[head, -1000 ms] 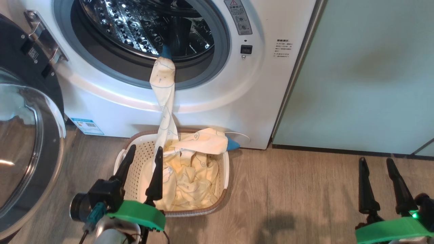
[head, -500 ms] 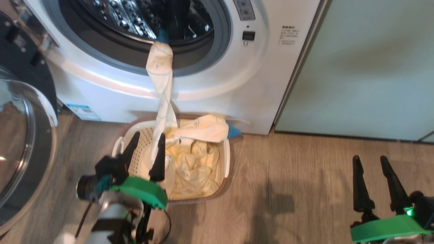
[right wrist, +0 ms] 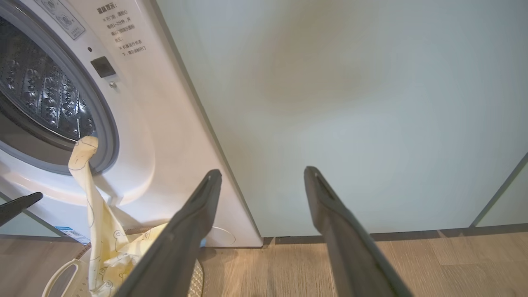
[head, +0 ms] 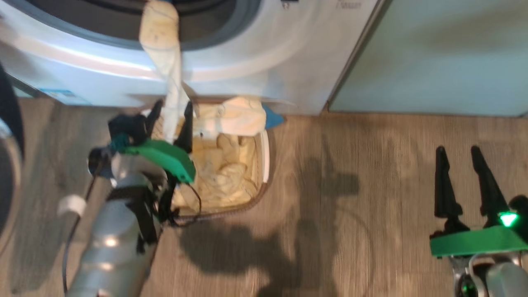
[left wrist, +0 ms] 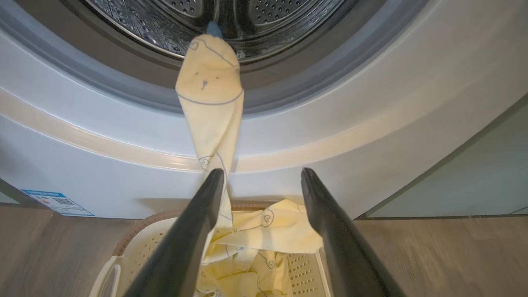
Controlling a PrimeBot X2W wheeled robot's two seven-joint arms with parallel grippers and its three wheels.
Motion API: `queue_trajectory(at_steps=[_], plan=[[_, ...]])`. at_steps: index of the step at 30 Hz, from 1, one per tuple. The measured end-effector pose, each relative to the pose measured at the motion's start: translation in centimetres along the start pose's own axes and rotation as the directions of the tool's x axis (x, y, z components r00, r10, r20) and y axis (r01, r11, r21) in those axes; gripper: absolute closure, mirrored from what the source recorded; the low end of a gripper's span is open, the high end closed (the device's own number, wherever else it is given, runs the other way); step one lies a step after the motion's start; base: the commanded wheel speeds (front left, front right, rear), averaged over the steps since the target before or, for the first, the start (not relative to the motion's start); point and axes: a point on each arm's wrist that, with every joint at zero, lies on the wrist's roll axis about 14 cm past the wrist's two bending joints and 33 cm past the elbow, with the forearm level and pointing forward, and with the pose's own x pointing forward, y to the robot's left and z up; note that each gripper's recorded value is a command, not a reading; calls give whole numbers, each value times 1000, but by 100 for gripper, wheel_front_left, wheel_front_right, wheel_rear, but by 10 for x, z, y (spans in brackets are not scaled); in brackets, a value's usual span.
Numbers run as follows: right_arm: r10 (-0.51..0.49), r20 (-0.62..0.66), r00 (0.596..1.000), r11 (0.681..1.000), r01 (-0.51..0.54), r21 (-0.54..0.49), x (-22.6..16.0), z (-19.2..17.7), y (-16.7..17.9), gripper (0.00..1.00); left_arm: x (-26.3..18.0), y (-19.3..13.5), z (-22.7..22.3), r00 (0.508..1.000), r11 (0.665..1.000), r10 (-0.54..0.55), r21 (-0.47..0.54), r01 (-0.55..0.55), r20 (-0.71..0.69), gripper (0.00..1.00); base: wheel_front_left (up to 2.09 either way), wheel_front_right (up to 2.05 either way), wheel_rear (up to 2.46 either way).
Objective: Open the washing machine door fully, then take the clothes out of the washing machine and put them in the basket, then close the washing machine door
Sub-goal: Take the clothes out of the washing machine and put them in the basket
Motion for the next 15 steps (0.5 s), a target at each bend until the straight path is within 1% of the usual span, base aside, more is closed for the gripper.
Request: queue_trajectory(at_steps=[8,15], plan=[[-48,-35,998,999,48,14,18,-19,-20,0,51,24,-31,995,999,35,27,-33,-97,0,0,0,0],[-87,-65,994,996,88,16,21,-32,-36,0,78,26,-52,989,999,33,32,-29,-143,0,0,0,0]])
